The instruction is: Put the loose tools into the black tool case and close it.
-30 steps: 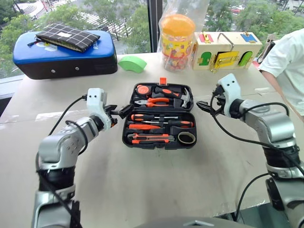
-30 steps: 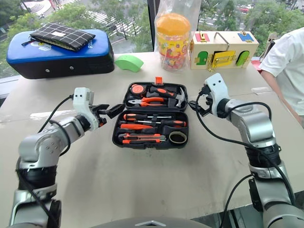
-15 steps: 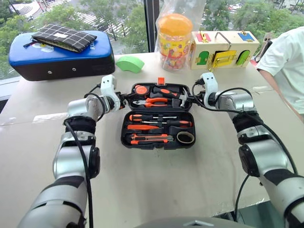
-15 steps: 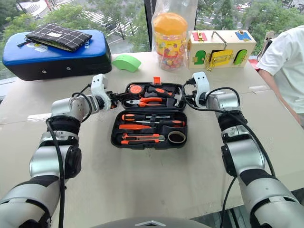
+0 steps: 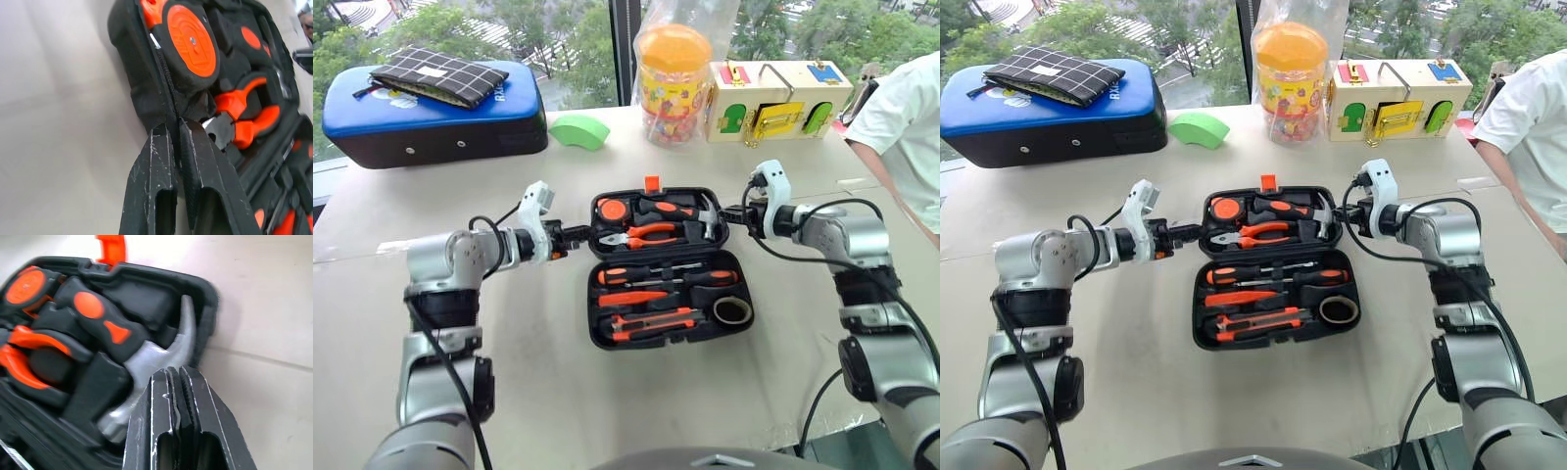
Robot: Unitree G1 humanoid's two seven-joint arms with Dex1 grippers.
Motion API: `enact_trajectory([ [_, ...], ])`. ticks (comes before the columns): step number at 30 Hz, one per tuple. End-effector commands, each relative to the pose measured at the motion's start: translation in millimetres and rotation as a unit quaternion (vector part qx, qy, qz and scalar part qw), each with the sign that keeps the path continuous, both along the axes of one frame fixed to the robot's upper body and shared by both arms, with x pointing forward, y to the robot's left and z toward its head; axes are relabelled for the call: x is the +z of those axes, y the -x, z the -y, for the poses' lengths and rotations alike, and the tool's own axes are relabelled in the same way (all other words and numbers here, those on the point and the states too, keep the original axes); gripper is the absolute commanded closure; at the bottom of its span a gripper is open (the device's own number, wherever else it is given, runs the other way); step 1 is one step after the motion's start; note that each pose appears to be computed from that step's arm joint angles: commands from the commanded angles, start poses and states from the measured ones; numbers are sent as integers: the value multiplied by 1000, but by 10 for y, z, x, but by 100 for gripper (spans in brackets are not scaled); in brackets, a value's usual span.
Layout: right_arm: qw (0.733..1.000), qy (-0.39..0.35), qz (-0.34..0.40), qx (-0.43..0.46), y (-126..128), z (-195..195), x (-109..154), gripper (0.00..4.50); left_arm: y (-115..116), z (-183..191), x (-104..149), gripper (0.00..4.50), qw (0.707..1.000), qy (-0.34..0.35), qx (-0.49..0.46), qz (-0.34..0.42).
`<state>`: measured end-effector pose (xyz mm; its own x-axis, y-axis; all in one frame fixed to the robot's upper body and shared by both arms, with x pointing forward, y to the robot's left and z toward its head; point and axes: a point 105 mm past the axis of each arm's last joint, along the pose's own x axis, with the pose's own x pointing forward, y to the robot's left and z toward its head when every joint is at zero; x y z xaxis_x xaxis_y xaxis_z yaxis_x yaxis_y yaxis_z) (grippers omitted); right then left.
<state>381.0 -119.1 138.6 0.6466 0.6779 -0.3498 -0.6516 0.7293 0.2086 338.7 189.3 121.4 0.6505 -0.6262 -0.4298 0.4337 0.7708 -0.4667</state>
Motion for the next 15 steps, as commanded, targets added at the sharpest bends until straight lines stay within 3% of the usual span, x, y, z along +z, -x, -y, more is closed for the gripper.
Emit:
enact_trajectory([
  [1, 994, 0, 107, -9, 47, 113, 386, 450, 70, 169, 424, 437, 987, -11, -36, 158],
  [5, 985, -2, 171, 3, 103, 119, 560, 450, 61, 242, 467, 437, 959, -75, -54, 268],
  [10, 989, 50, 137, -7, 91, 258, 386, 450, -36, 293, 417, 437, 960, -51, -47, 270],
  [13, 991, 60, 122, -3, 119, 303, 328, 361, -59, 299, 417, 450, 957, -55, -52, 281],
  [15, 991, 69, 111, -25, 95, 371, 302, 265, -60, 312, 414, 450, 954, -57, -59, 287],
])
